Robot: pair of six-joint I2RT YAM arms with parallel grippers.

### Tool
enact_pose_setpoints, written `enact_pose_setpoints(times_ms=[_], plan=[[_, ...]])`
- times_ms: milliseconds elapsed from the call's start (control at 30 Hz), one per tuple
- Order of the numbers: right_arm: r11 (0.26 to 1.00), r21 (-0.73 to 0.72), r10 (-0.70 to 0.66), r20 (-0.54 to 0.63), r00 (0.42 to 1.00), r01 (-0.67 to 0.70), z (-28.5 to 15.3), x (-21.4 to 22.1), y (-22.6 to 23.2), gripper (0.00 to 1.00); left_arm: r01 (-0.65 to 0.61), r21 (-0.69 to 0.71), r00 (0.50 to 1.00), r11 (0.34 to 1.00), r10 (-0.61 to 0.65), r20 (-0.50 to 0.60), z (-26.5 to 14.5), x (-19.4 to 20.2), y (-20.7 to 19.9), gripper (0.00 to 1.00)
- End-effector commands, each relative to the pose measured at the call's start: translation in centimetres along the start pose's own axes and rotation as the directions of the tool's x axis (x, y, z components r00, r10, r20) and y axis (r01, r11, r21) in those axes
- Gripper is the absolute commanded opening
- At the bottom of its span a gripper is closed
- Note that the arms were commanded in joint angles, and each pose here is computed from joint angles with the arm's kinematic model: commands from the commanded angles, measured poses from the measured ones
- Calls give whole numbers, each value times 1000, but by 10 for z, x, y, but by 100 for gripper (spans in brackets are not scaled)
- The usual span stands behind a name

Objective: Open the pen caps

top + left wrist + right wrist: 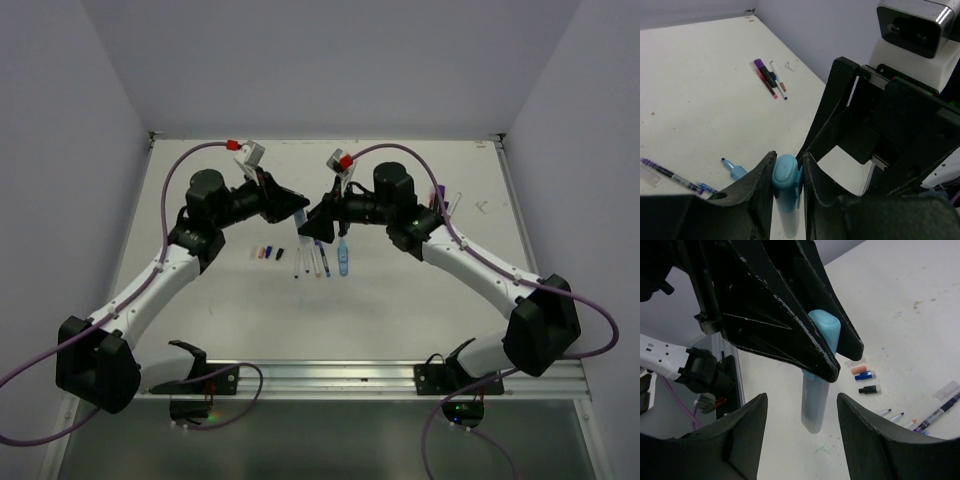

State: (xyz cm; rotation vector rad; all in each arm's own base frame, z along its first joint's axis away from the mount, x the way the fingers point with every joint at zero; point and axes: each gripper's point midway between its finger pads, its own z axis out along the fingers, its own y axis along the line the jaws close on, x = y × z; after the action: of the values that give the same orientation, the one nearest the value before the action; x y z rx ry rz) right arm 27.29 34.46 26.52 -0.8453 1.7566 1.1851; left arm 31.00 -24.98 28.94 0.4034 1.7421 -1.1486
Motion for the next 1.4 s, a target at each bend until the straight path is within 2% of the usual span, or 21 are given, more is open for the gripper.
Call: enact_pose_setpoints(times_ms=[0, 167, 267, 300, 367, 400, 467, 700, 1000, 1200, 1367], plan=[[992, -113, -46, 23, 999, 48, 2, -20, 20, 61, -71, 107, 996, 992, 66, 56, -5, -16, -23, 0], [991, -131, -33, 5, 999, 34, 11, -16, 16, 56, -85, 146, 993, 986, 73, 88, -6, -22, -32, 0], [988, -153, -27, 4, 1000, 27, 13, -15, 17, 47, -91, 164, 992, 982, 76, 96, -6, -24, -36, 0], [987, -156, -25, 3, 1000, 25, 14, -14, 17, 38, -97, 168, 992, 981, 81, 100, -6, -25, -37, 0], [986, -163, -19, -6, 1000, 18, 14, -10, 18, 27, -101, 176, 990, 979, 82, 114, -7, -28, -39, 0], [985, -172, -18, -10, 1000, 16, 14, -8, 19, 16, -105, 180, 989, 978, 84, 123, -8, -29, -40, 0], [983, -181, -5, -29, 1000, -1, 12, 1, 20, 0, -112, 188, 986, 976, 85, 146, -8, -34, -43, 0], [975, -211, 41, -125, 991, -67, 4, 45, 22, 0, -193, 192, 952, 962, 136, 275, -12, -64, -53, 0], [960, -218, 117, -257, 959, -175, -11, 116, 26, 0, -342, 157, 845, 926, 231, 483, -25, -134, -76, 0], [957, -194, 142, -330, 933, -214, -13, 149, 24, 0, -372, 137, 808, 918, 247, 534, -27, -158, -79, 0], [964, -145, 162, -345, 925, -224, -9, 159, 15, 0, -348, 109, 810, 931, 240, 535, -29, -163, -69, 0]])
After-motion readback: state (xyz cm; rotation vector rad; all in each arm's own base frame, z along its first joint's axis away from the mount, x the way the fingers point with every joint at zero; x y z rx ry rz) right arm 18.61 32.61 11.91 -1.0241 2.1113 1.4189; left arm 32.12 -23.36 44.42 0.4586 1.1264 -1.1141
